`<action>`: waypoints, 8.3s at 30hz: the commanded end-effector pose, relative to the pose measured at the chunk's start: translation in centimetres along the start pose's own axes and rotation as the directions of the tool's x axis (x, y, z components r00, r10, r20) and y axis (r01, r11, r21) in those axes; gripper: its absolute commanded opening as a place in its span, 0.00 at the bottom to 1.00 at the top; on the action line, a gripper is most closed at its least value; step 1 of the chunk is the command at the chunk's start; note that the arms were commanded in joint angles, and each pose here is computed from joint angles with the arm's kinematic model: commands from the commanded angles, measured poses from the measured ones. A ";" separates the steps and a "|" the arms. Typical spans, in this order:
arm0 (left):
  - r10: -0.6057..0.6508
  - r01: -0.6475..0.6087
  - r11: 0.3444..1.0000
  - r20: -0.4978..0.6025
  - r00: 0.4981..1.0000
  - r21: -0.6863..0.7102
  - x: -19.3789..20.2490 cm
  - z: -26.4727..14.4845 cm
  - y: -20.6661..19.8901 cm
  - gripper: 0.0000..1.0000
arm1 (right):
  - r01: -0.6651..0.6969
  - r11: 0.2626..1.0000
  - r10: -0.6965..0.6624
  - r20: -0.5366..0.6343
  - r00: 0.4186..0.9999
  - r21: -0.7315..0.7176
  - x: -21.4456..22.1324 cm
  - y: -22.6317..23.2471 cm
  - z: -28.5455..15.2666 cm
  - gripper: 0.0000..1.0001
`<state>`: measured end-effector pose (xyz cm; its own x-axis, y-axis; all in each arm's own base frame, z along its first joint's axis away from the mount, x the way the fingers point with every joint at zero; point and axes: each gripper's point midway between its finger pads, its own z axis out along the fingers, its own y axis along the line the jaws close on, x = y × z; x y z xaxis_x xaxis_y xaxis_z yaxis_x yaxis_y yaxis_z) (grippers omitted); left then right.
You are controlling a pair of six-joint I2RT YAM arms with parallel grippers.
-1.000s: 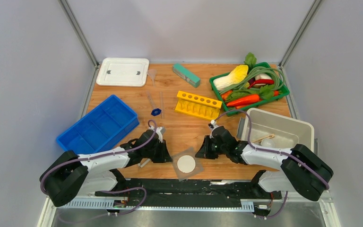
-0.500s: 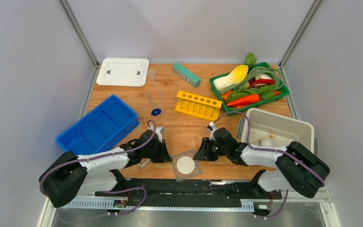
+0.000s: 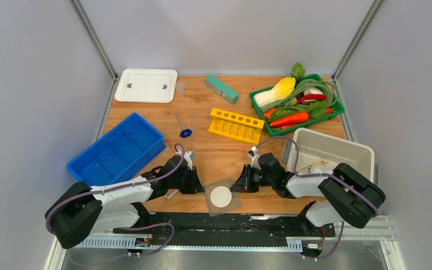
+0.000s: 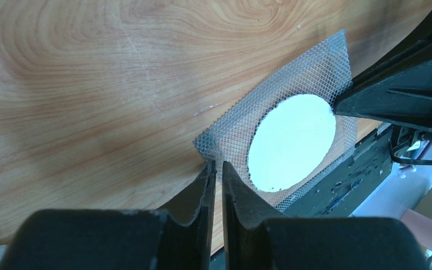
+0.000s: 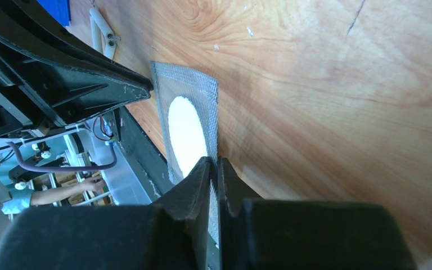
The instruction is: Organize the chemistry lab equipment
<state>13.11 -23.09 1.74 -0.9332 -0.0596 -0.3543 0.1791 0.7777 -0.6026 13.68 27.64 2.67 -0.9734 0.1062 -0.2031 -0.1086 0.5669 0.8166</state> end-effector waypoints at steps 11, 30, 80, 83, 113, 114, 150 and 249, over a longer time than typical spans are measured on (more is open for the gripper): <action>0.157 -0.143 0.987 0.218 0.963 -0.079 -6.3 -9.1 -4.0 0.45 | 0.158 0.987 -0.150 0.168 0.974 -0.036 -5.1 9.0 -5.3 0.00; 0.315 -0.204 0.922 0.330 0.890 -0.330 -7.6 -17.9 -0.3 0.67 | -0.280 0.680 -0.442 0.683 0.581 0.678 -15.9 6.4 -33.3 0.00; 0.127 0.052 0.760 0.228 0.965 -0.648 -5.6 -12.1 7.9 0.63 | 0.042 0.781 -0.459 0.526 0.716 0.623 -14.6 6.7 -26.3 0.63; 0.103 0.069 0.714 0.201 0.974 -0.697 -4.6 -11.7 9.4 0.59 | 0.060 0.790 -0.456 0.519 0.723 0.610 -14.6 7.0 -25.9 0.63; 0.020 0.002 0.939 0.058 0.998 -0.343 -3.2 -3.4 2.7 0.00 | 0.237 0.909 -0.388 0.487 0.783 0.343 -12.8 9.4 -20.1 0.66; 0.037 -0.016 0.947 0.058 0.998 -0.321 -3.5 -3.4 2.1 0.00 | 0.264 0.925 -0.367 0.465 0.806 0.273 -12.2 9.9 -18.8 0.66; 0.293 -0.334 0.938 0.294 0.910 0.098 -5.7 -6.2 -7.4 0.00 | 0.197 0.980 -0.199 -0.090 0.976 -0.023 -3.2 14.3 0.5 0.39; -0.012 0.145 0.751 0.207 0.978 -0.644 -33.0 -3.4 7.4 0.59 | 0.331 0.901 -0.433 0.543 0.720 0.279 -9.6 10.3 -23.3 1.00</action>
<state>42.57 -13.89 10.12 -0.8783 -0.1611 -0.4502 -0.1640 0.9859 -0.0327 17.34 13.37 25.19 -0.5684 0.2873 -0.7710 -0.3304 0.7785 0.5337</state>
